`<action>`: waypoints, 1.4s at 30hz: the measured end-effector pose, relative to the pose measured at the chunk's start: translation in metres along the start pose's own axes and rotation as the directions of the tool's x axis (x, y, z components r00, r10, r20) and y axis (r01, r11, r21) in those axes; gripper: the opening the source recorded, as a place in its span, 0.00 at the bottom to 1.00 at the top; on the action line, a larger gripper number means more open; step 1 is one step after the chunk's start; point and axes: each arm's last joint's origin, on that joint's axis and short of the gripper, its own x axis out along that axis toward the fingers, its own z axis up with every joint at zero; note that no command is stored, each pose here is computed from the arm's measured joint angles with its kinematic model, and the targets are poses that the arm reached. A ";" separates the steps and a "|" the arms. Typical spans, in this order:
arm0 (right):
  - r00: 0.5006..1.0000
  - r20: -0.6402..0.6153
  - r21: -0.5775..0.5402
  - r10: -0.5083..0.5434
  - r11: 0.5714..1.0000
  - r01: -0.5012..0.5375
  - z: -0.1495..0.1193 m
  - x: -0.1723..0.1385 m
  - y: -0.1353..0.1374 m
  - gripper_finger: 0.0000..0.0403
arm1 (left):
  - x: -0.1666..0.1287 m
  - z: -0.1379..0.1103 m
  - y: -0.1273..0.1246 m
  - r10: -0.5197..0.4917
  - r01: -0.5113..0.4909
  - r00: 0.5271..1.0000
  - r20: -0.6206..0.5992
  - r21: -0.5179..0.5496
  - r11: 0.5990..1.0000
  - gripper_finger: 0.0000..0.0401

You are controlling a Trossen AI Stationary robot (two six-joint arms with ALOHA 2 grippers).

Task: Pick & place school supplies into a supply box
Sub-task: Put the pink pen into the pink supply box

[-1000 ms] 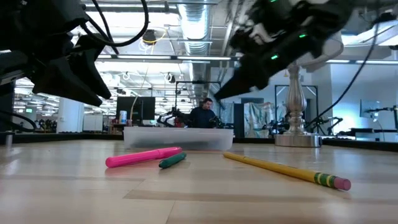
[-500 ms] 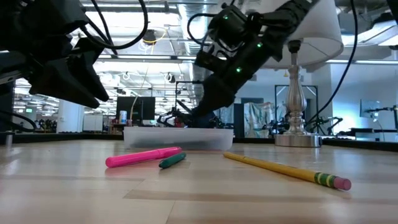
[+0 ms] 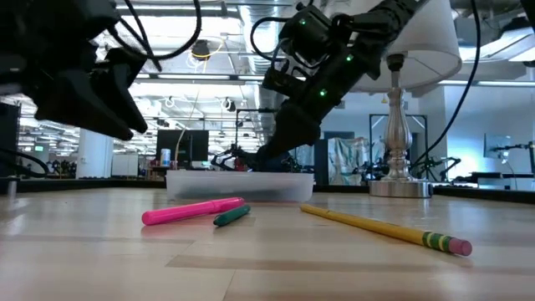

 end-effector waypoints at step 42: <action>0.842 0.521 0.040 -0.141 0.989 0.141 -0.069 -0.175 0.054 0.30 | 0.072 0.060 0.002 -0.191 0.193 0.980 0.051 -0.465 0.864 0.28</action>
